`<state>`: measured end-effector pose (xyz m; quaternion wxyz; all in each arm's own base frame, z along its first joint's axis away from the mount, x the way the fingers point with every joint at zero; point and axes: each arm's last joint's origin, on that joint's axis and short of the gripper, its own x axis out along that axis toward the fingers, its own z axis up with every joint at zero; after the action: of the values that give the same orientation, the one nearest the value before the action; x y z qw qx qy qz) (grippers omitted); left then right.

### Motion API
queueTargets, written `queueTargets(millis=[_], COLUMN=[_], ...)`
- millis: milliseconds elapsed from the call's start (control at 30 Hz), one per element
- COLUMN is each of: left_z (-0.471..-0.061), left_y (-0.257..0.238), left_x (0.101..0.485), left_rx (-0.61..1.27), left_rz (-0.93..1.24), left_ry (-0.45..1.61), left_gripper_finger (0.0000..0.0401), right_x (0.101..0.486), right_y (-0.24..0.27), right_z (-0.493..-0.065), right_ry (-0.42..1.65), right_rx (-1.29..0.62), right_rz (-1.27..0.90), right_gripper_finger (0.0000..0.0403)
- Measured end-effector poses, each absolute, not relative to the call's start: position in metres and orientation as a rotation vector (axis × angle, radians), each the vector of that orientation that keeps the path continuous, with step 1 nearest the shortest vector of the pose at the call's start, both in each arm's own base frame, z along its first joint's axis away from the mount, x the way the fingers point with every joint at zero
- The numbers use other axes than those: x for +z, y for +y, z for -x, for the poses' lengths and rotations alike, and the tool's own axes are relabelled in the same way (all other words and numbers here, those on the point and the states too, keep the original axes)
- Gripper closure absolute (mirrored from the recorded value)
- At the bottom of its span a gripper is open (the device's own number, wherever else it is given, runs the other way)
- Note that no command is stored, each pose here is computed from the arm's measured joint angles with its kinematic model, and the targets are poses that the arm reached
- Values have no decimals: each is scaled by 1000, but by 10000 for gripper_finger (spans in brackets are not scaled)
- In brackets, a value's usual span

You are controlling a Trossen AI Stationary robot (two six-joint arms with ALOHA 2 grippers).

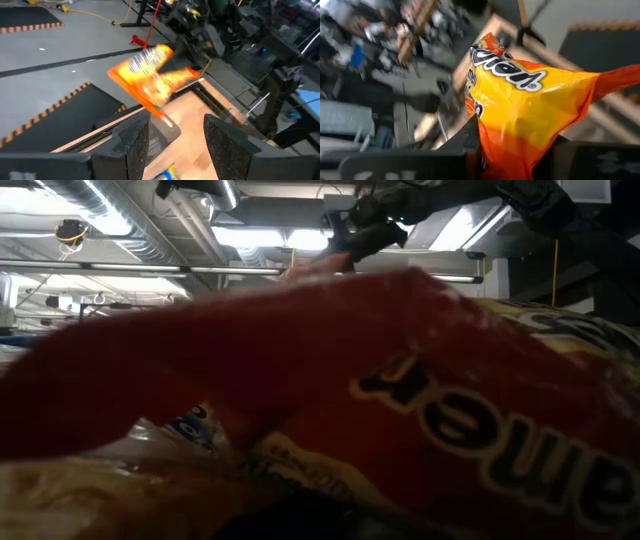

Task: Sort Maruchan noodles
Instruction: Put the orange noodle pack into the black bin

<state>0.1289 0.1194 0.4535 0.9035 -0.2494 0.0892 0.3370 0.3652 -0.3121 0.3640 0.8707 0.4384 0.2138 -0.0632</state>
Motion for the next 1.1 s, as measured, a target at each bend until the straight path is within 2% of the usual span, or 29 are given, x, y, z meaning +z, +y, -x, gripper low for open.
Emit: queueTargets(millis=[167, 333, 633, 833, 1100], left_z=[-127, -127, -127, -126, -126], left_y=[119, 119, 119, 118, 118], left_x=[452, 452, 451, 448, 448], left_rx=[727, 726, 726, 731, 732], left_rz=[495, 488, 492, 507, 507], left_ry=[202, 207, 217, 252, 253], left_gripper_finger=[222, 222, 222, 222, 222], right_x=[355, 356, 377, 363, 297], right_y=[-301, -303, -308, -309, -295], right_z=[-360, -323, -278, -285, -324], right_ry=[580, 741, 788, 800, 710], right_rx=[-146, -286, -388, -356, -242], right_rz=[-940, -910, -844, -838, -935], right_gripper_finger=[344, 352, 349, 355, 356])
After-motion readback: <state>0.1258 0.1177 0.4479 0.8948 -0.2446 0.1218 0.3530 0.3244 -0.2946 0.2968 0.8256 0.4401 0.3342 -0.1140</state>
